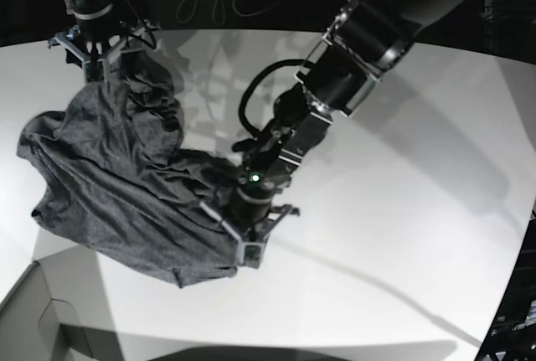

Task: Layout the t-shirt on the table in an organized manner, then fold the t-shirt properly
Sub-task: 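Pull the gripped hem with the left gripper away from the right gripper, then release the shirt with both grippers and reposition them over its edges, then grasp the shirt with both grippers near its middle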

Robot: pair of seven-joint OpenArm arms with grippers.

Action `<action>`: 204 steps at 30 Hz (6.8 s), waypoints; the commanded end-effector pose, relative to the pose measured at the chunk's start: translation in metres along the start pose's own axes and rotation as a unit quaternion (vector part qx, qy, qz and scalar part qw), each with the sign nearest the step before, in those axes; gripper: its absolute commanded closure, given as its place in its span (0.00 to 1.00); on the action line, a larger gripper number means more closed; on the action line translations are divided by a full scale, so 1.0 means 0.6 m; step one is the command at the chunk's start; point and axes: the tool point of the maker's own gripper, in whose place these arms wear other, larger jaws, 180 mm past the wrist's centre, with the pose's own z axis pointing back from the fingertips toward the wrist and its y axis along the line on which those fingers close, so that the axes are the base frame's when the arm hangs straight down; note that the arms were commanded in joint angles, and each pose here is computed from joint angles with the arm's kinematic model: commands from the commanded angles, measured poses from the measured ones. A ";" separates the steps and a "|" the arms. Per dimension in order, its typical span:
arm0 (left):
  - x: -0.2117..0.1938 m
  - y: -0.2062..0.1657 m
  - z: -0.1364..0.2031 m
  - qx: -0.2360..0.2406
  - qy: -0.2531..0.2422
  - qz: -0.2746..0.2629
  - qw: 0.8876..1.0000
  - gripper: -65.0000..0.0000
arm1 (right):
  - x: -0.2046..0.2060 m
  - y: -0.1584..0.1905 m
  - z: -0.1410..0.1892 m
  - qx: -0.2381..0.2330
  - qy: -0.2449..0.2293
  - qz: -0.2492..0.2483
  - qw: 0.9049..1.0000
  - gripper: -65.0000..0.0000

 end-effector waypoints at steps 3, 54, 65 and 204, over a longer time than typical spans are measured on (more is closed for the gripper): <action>0.127 -0.066 0.021 -0.051 -0.097 0.004 0.994 1.00 | 0.014 -0.010 0.006 -0.008 -0.017 0.004 1.000 0.49; 0.215 0.379 0.354 0.126 -0.262 0.142 0.946 0.99 | 0.073 -0.054 -0.011 -0.043 -0.064 -0.001 0.997 0.49; 0.080 0.430 0.397 0.191 -0.184 0.161 0.951 0.42 | 0.179 0.051 -0.050 0.067 -0.105 0.049 0.991 0.38; 0.247 -0.013 0.011 -0.077 -0.111 0.256 0.957 1.00 | 0.160 0.120 -0.039 0.127 -0.067 0.122 0.982 1.00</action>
